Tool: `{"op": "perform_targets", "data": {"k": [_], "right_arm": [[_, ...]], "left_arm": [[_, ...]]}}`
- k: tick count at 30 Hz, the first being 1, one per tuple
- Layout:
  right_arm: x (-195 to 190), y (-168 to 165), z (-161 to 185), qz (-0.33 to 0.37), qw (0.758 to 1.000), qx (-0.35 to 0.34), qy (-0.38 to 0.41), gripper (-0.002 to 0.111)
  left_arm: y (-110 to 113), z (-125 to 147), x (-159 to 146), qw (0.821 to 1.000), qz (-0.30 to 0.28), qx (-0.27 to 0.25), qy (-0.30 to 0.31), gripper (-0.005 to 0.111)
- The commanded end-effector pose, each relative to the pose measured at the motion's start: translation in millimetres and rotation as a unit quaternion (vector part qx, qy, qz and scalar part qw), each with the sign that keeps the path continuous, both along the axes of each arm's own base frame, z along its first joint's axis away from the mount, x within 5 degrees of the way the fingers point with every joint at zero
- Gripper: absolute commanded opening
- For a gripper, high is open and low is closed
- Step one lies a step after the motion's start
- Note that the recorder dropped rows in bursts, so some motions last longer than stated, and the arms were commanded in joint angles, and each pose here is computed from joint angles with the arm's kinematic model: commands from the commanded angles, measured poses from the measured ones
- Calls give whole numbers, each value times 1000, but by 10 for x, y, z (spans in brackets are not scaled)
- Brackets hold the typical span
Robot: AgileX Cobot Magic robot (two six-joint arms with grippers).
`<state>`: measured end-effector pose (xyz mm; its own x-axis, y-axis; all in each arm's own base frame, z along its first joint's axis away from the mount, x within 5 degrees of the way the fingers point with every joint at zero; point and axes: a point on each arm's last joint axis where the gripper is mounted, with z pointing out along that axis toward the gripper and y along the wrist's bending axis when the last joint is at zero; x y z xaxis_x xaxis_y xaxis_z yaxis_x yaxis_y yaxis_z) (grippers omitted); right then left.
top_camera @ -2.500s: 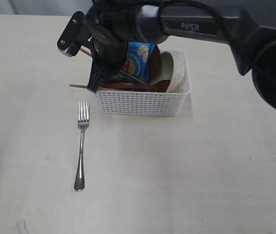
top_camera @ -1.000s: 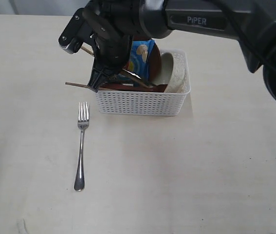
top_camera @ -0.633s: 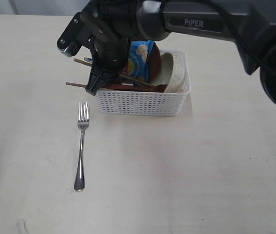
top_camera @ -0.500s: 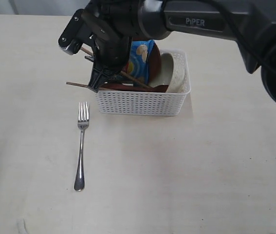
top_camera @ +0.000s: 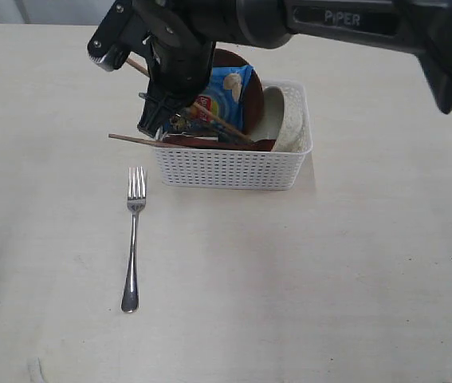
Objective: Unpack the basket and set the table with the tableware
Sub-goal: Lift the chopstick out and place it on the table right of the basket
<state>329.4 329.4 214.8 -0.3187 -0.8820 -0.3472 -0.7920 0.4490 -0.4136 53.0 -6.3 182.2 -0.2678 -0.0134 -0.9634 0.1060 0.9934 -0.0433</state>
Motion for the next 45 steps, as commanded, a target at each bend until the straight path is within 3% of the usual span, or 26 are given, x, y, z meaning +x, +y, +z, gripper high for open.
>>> {"op": "perform_targets", "data": {"k": [1,14,17,21,22,25,28,31,34,37,45], "right_arm": [[-40,-65,315,-8,999,28,-22,0],[-328,-581,1456,-84,985,126,-79,0],[-310,-876,1645,-139,978,137,-80,0],[-79,-1459,1639,-265,956,112,-51,0],[80,-1802,1579,-326,938,115,-26,0],[333,-2503,1298,-416,901,124,19,0],[439,-3305,685,-506,847,138,86,0],[414,-3791,31,-559,807,124,143,0],[446,-3937,-279,-583,783,121,180,0],[483,-3943,-566,-586,775,104,212,0],[505,-3943,-876,-589,765,89,244,0]], "left_arm": [[-4,-2,1,1000,-4,-1,-5,0],[-4,-2,1,1000,-4,-1,-5,0],[-4,-2,1,1000,-4,-1,-5,0],[-4,-2,1,1000,-4,-1,-5,0],[-4,-2,1,1000,-4,-1,-5,0],[-4,-2,1,1000,-4,-1,-5,0],[-4,-2,1,1000,-4,-1,-5,0],[-4,-2,1,1000,-4,-1,-5,0],[-4,-2,1,1000,-4,-1,-5,0],[-4,-2,1,1000,-4,-1,-5,0],[-4,-2,1,1000,-4,-1,-5,0]]}}
